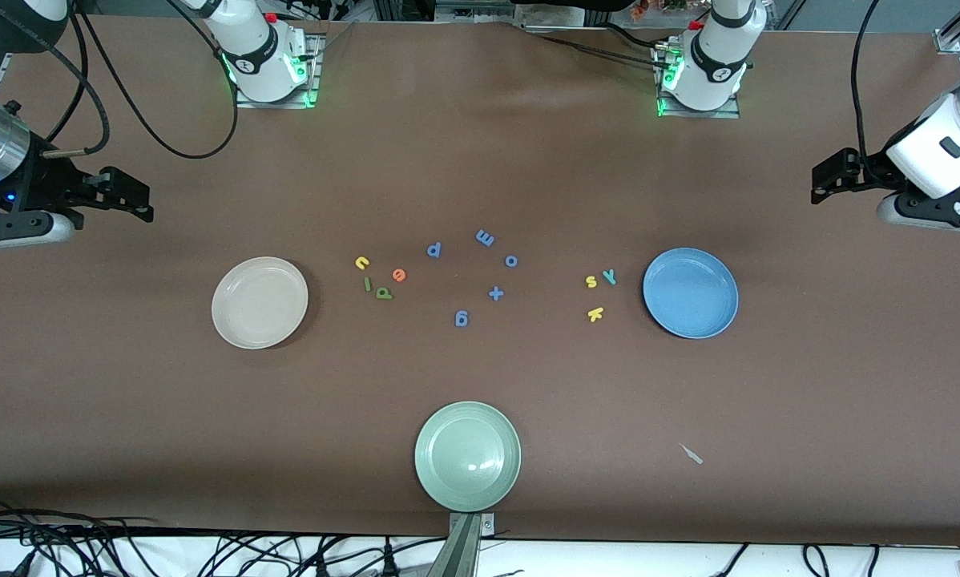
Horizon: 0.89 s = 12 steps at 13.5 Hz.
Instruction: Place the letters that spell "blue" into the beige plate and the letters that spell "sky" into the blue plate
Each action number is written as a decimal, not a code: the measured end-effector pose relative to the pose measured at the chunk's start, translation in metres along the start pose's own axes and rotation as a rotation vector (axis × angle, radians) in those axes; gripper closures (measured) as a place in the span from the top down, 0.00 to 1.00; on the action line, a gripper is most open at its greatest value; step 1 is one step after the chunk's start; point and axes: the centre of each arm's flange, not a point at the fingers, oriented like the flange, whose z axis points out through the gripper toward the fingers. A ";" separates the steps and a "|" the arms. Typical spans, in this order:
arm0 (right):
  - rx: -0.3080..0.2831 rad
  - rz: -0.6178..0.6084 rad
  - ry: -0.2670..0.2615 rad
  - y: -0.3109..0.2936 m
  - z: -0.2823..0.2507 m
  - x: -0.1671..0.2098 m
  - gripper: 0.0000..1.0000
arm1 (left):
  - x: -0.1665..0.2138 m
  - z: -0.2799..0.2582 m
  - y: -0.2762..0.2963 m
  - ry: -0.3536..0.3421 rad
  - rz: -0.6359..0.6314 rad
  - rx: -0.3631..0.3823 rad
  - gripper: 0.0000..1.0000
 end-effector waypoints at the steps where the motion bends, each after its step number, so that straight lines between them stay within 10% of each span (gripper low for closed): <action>1: 0.000 0.000 0.000 0.000 0.000 0.000 1.00 | 0.000 0.000 0.000 0.000 0.000 0.000 1.00; 12: 0.000 0.000 0.000 0.000 0.000 0.000 1.00 | 0.001 0.001 0.004 -0.001 0.007 0.000 1.00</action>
